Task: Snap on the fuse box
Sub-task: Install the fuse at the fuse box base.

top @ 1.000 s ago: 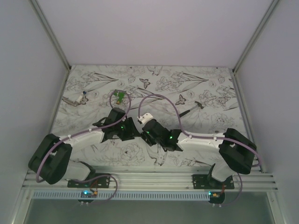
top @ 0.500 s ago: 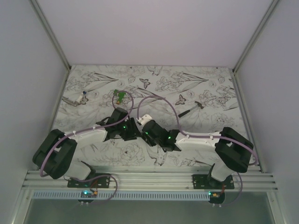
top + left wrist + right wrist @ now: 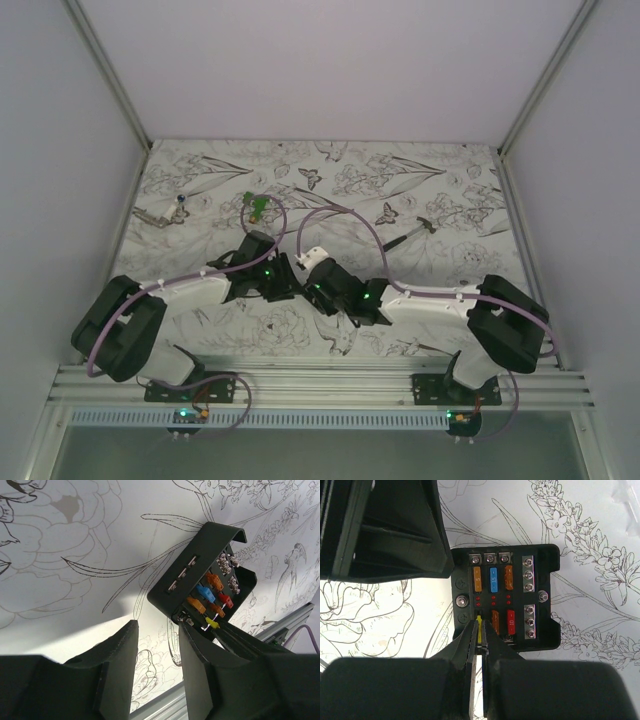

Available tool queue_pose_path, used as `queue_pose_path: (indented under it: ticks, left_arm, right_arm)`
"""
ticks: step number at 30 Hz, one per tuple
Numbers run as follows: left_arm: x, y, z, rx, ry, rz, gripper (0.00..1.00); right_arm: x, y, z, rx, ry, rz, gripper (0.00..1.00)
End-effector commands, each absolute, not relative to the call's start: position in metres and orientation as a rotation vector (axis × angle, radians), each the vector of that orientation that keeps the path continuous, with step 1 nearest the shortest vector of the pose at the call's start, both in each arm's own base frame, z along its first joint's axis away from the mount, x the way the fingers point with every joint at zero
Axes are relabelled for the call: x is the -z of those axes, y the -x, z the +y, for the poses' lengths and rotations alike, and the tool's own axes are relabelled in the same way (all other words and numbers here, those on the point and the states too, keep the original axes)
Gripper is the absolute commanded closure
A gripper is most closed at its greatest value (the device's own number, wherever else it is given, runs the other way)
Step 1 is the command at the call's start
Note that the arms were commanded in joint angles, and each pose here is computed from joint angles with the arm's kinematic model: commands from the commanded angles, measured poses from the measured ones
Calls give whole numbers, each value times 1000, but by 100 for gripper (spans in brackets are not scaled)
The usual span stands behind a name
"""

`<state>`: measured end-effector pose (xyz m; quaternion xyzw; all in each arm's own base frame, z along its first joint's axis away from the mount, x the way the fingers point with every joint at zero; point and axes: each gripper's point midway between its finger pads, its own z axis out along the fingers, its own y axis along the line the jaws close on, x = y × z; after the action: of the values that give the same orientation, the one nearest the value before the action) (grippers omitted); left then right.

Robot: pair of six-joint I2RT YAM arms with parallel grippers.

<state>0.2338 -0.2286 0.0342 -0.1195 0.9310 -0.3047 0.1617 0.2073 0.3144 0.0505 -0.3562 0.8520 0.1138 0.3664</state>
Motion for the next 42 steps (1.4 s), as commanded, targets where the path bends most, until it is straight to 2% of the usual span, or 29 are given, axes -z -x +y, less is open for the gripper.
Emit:
queue_pose_path:
  ticks: [1,14,25,42]
  left_arm:
    - [-38,-237,-235,892,339,2649,60]
    - [-40,-237,-237,904,332,2646,60]
    - [-42,-235,-237,913,324,2640,59]
    - [-43,-233,-238,916,310,2644,58]
  right_arm:
    - [-48,-206,307,-279,895,2216,92]
    - [-37,-204,307,-251,926,2250,96]
    - [-78,-211,318,-324,879,2172,85]
    - [-45,-212,316,-249,918,2231,87]
